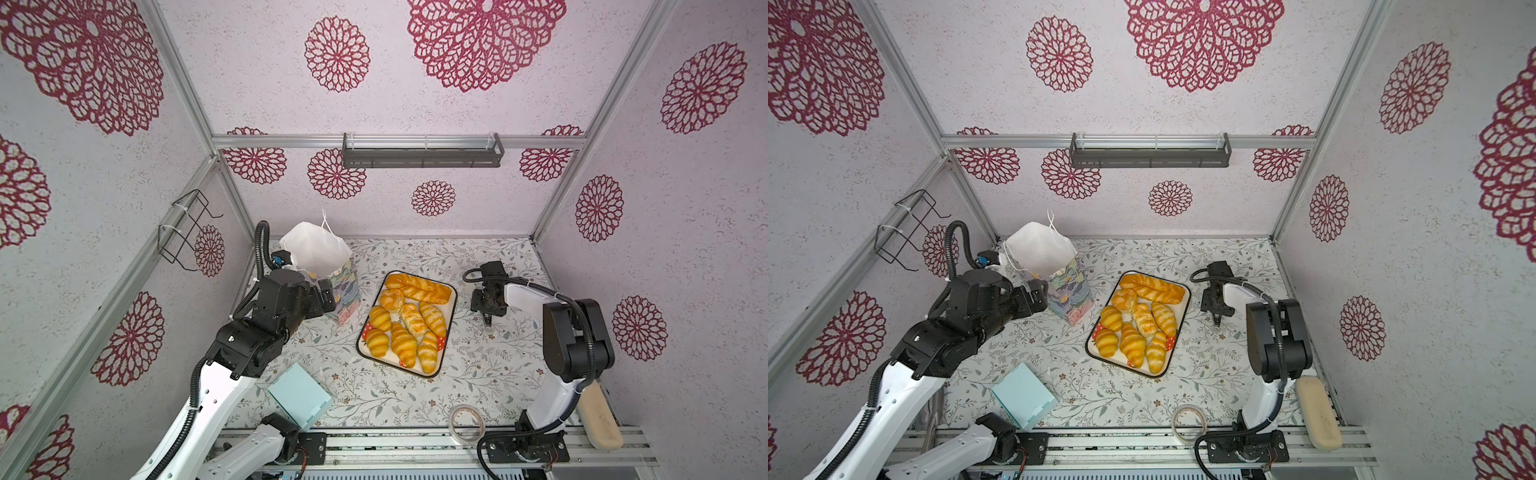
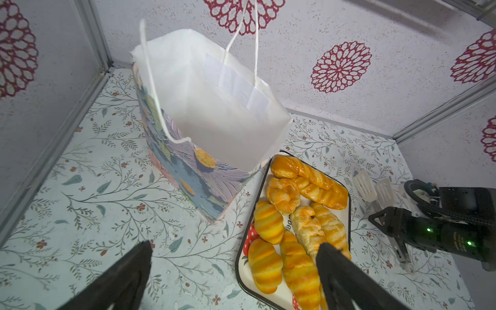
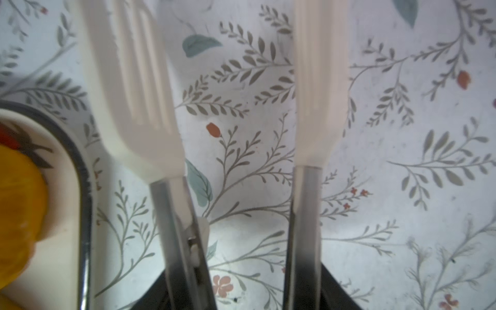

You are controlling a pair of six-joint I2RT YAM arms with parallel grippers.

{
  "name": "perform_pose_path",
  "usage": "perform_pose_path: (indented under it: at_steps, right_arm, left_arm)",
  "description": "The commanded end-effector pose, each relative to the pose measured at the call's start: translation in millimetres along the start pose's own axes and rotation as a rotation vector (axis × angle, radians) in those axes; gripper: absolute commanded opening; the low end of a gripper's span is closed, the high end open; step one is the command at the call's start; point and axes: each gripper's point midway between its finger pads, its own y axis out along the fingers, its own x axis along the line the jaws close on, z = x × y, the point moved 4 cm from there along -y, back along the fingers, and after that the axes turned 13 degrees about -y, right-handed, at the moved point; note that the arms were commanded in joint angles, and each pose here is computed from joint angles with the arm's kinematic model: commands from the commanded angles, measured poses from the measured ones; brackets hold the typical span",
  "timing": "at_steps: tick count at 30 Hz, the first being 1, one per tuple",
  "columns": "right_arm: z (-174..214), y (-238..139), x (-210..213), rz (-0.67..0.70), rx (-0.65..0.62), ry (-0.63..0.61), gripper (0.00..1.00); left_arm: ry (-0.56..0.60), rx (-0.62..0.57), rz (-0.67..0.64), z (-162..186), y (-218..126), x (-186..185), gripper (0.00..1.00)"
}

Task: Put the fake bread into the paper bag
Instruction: 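Grasp the paper bag's white handle with the left gripper and lift it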

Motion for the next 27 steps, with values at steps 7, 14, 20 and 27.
perform_pose_path:
  at_steps: [7,14,20,27]
  right_arm:
    - [-20,-43,-8,0.026,-0.121,0.033,0.49]
    - [-20,-64,-8,0.024,-0.152,0.037,0.45]
    - [-19,-93,-2,0.001,-0.191,0.017,0.45]
    - [-13,-124,15,-0.066,-0.224,-0.021,0.46]
  left_arm:
    - [-0.016,-0.043,-0.086,-22,-18,23,0.91]
    - [-0.068,-0.069,-0.122,-39,-27,33,0.82]
    - [-0.12,-0.025,-0.089,-46,-19,31,0.81]
    - [-0.151,0.047,-0.017,-53,8,20,0.82]
